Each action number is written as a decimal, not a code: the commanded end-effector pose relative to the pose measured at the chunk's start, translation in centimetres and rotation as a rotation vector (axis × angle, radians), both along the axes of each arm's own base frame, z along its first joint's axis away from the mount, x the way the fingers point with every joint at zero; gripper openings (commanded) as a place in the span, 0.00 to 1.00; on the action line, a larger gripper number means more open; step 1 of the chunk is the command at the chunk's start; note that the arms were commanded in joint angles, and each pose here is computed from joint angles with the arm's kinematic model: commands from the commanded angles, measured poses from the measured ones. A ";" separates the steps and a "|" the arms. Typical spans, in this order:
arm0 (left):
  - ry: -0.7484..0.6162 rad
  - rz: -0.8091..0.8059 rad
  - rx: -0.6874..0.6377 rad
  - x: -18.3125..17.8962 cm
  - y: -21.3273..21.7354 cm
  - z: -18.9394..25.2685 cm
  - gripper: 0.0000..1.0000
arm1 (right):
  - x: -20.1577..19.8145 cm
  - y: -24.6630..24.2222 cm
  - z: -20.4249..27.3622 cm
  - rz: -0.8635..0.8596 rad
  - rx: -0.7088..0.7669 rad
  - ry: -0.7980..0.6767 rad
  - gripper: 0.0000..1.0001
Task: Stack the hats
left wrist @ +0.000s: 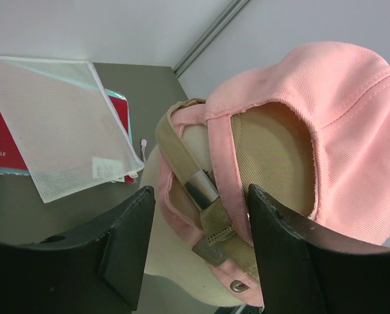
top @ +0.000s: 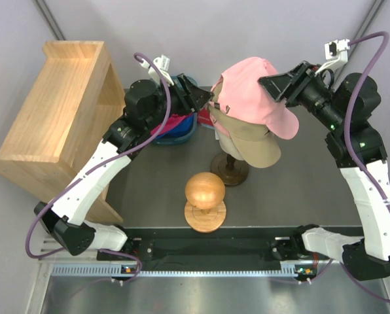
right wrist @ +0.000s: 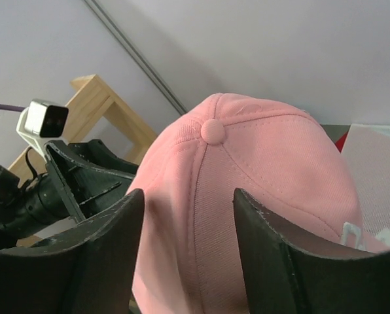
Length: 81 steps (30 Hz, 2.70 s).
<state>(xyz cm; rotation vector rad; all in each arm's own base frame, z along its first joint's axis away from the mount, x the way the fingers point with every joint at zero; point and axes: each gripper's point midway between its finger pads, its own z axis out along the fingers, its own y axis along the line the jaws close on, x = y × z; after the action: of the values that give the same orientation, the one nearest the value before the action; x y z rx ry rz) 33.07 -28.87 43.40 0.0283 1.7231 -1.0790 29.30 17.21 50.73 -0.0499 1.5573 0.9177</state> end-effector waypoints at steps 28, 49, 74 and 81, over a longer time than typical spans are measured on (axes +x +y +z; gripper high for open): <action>0.017 0.020 0.085 -1.1 1.2 -2.4 0.59 | -4.1 -10.1 -12.8 -0.400 0.640 0.374 0.85; 0.010 0.017 0.104 -1.1 1.3 -2.8 0.59 | -1.4 -8.7 -11.7 -0.222 0.604 0.105 0.66; 0.108 0.030 0.203 -0.2 1.1 -9.2 0.61 | -2.6 -10.0 -23.7 -0.437 0.318 0.609 0.00; 0.137 0.018 0.220 0.2 0.7 -10.9 0.61 | -2.9 -11.3 -26.4 -0.506 0.171 0.683 0.00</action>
<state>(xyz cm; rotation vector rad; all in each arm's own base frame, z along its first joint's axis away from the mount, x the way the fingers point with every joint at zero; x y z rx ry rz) 33.51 -27.43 40.53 0.0176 1.7115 -0.9758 27.57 7.25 35.94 0.7784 1.5340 1.0200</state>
